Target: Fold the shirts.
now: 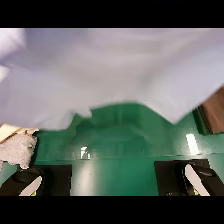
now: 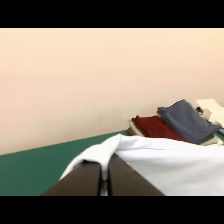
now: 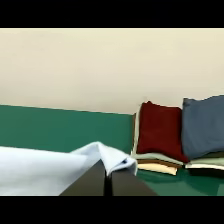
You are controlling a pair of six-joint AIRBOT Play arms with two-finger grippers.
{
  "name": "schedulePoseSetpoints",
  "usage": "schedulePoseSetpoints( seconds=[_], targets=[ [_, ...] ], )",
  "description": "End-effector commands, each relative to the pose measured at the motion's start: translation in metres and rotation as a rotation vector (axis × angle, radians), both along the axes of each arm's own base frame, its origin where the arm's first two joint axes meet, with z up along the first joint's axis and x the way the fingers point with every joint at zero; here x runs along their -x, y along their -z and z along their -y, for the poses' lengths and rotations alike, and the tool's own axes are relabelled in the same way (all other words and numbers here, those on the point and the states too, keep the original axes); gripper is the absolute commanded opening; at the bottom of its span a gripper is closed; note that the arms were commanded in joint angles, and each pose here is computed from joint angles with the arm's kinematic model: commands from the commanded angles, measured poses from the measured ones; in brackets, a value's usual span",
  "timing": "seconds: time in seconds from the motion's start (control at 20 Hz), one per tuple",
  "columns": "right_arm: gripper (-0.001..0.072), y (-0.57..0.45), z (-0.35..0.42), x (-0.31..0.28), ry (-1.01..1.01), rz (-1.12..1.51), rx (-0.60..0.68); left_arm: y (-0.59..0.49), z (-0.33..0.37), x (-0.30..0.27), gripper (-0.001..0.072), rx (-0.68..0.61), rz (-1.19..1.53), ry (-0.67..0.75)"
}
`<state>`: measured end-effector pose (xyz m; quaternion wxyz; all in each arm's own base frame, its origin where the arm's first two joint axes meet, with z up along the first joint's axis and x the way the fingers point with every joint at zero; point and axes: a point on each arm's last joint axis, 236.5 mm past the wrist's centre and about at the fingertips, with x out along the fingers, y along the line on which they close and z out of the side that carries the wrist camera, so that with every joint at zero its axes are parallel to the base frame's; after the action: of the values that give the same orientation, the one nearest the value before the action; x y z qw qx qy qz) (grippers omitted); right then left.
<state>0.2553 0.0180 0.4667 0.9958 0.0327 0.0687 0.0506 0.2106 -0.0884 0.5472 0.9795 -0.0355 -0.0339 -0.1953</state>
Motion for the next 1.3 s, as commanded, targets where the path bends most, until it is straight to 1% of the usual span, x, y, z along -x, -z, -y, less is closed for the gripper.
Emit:
schedulePoseSetpoints(
  seconds=[0.0,0.15,0.35,0.45,0.55,0.65,0.75,0.85,0.95,1.05,1.15,1.25],
  targets=[
    [0.0017,0.025,0.007,-0.017,-0.002,-0.171,-0.010,0.045,-0.004,-0.042,0.0025,-0.049,-0.125,-0.052],
    [0.0017,0.098,0.021,-0.064,-0.024,-0.448,-0.067,0.157,0.010,-0.120,0.0026,-0.117,-0.423,-0.058],
    [0.0017,0.233,0.039,-0.122,-0.034,-0.802,-0.179,0.325,0.025,-0.198,0.0026,-0.199,-0.802,-0.059],
    [0.0017,0.309,0.045,-0.140,-0.036,-0.966,-0.235,0.398,0.024,-0.231,0.0026,-0.180,-0.941,-0.078],
    [0.0016,0.373,0.044,-0.157,-0.052,-1.078,-0.260,0.450,0.017,-0.264,0.0026,-0.130,-1.017,-0.105],
    [0.0016,0.412,0.045,-0.179,-0.053,-1.119,-0.268,0.482,0.013,-0.291,0.0026,-0.051,-1.037,-0.120],
    [0.0016,0.424,0.045,-0.213,-0.051,-1.086,-0.262,0.493,0.010,-0.313,0.0026,-0.020,-1.021,-0.110],
    [0.0017,0.420,0.040,-0.241,-0.068,-1.050,-0.241,0.489,0.005,-0.328,0.0026,-0.013,-1.009,-0.108],
    [0.0017,0.412,0.033,-0.255,-0.092,-1.030,-0.219,0.486,-0.001,-0.328,0.0026,-0.011,-1.028,-0.107],
    [0.0017,0.410,0.033,-0.254,-0.100,-1.033,-0.192,0.499,-0.006,-0.309,0.0026,-0.051,-1.114,-0.088],
    [0.0016,0.419,0.038,-0.242,-0.084,-1.092,-0.132,0.518,-0.007,-0.285,0.0027,-0.104,-1.214,-0.051],
    [0.0017,0.430,0.047,-0.228,-0.060,-1.156,-0.086,0.537,-0.005,-0.268,0.0027,-0.121,-1.281,-0.024]
  ],
)
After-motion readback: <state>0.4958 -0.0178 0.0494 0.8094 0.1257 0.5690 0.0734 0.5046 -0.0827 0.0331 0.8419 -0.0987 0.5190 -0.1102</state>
